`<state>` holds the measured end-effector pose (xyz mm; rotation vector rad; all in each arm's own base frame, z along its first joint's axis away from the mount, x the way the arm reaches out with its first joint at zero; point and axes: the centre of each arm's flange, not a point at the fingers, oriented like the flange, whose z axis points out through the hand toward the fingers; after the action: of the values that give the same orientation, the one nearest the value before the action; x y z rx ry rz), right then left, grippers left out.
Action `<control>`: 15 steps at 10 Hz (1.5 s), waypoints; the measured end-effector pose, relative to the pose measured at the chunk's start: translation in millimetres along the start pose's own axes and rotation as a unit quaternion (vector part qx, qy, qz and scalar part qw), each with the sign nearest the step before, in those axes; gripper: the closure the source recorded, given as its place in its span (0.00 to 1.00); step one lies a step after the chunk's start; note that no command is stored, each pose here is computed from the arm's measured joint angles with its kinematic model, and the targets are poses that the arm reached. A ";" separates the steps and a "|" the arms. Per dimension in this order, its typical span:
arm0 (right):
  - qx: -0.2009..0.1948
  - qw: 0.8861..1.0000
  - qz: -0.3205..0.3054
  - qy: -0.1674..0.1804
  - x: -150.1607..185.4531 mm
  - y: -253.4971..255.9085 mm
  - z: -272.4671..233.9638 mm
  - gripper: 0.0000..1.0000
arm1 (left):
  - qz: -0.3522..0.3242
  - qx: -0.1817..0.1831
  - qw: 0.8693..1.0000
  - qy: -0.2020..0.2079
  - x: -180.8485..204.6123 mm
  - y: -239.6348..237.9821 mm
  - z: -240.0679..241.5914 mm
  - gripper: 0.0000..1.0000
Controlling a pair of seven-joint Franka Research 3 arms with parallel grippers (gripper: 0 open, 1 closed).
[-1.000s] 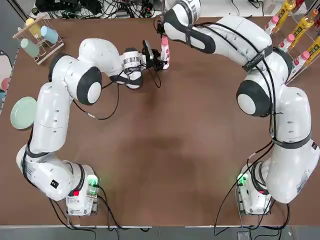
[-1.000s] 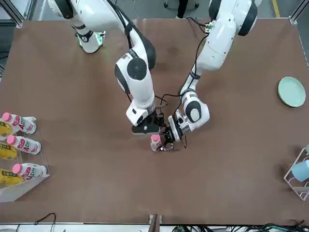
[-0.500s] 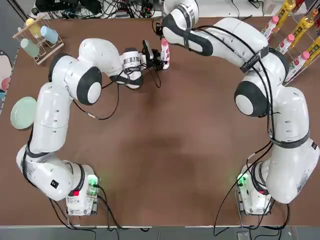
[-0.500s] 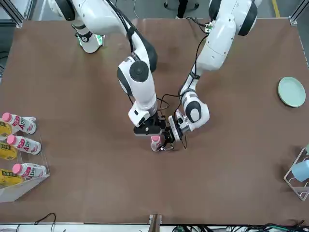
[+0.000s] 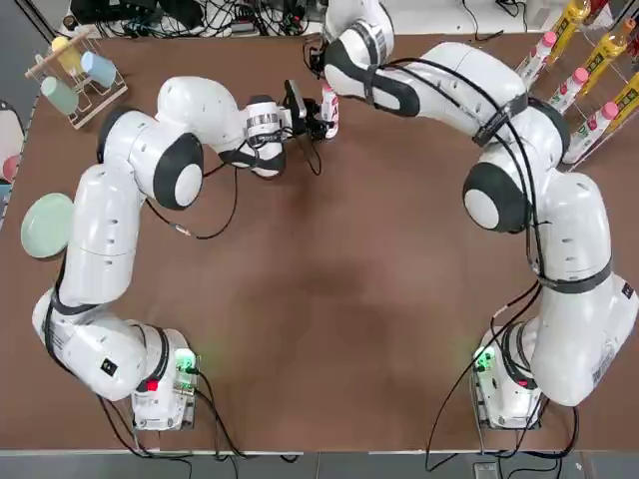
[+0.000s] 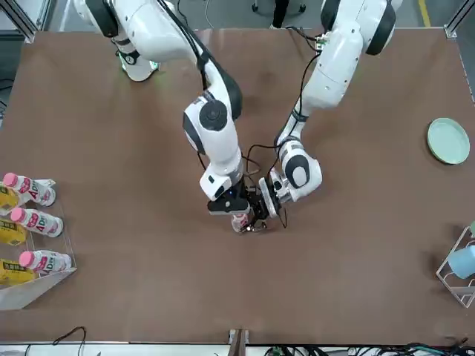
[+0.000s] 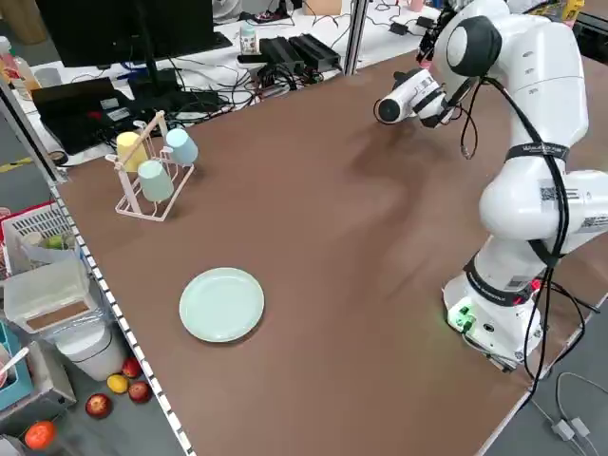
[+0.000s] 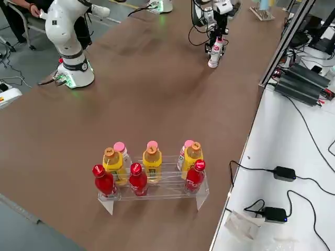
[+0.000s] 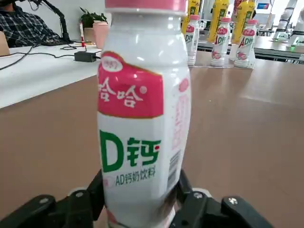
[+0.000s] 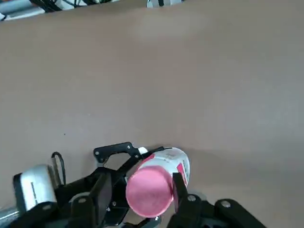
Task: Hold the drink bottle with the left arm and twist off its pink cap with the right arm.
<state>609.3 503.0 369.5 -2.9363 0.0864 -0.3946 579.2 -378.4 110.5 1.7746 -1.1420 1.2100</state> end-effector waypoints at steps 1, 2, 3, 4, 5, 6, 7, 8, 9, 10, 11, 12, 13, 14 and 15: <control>-0.001 1.000 -0.001 0.000 0.0 0.4 0.9 0.41 | 0.000 0.000 1.000 0.000 0.0 0.0 0.3 0.39; -0.003 1.000 -0.003 0.003 0.3 0.4 0.6 0.41 | 0.000 0.000 1.000 0.000 0.0 -0.1 0.6 0.39; -0.005 1.000 -0.005 0.005 0.5 0.5 0.5 0.41 | 0.000 0.000 1.000 0.000 0.0 -0.1 0.7 0.39; -0.005 1.000 -0.006 0.005 0.6 0.5 0.4 0.42 | 0.000 0.000 1.000 0.000 0.0 -0.2 0.9 0.39; -0.005 1.000 -0.006 0.005 0.7 0.4 0.2 0.44 | 0.000 0.000 1.000 0.001 0.0 -0.3 1.1 0.39; -0.006 1.000 -0.006 0.006 0.9 0.8 0.2 0.49 | 0.000 0.000 1.000 0.001 0.0 -0.6 1.1 0.39; -0.007 1.000 -0.007 0.006 1.5 1.4 0.2 0.51 | 0.000 0.000 1.000 0.001 0.0 -0.7 1.3 0.39; -0.008 1.000 -0.008 0.007 2.0 2.0 0.3 0.54 | 0.000 0.000 1.000 0.001 0.0 -0.9 1.3 0.39; -0.008 1.000 -0.008 0.008 3.0 2.4 -0.5 0.56 | -0.001 0.000 1.000 0.001 0.1 -1.1 1.4 0.39; -0.008 1.000 -0.009 0.008 3.7 2.9 -0.7 0.57 | -0.001 0.000 1.000 0.001 0.1 -1.3 1.7 0.39; -0.008 1.000 -0.012 0.009 4.1 3.2 -0.9 0.57 | -0.001 0.000 1.000 0.001 0.2 -1.5 1.8 0.39; -0.008 1.000 -0.018 0.009 4.2 3.3 -0.9 0.57 | 0.000 0.000 1.000 0.002 0.2 -1.5 2.0 0.39; -0.008 1.000 -0.029 0.009 4.3 3.3 -1.1 0.57 | 0.000 0.000 1.000 0.002 0.2 -1.5 2.1 0.39; -0.008 0.999 -0.043 0.009 4.4 3.2 -1.2 0.57 | 0.000 0.000 1.000 0.002 0.2 -1.5 2.1 0.39; -0.008 0.998 -0.062 0.009 4.5 3.1 -1.5 0.57 | 0.000 0.000 1.000 0.002 0.2 -1.5 2.2 0.39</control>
<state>613.1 499.3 371.5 -2.9628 -0.0904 -0.4404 581.3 -379.9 109.9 1.7728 -1.1390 1.2126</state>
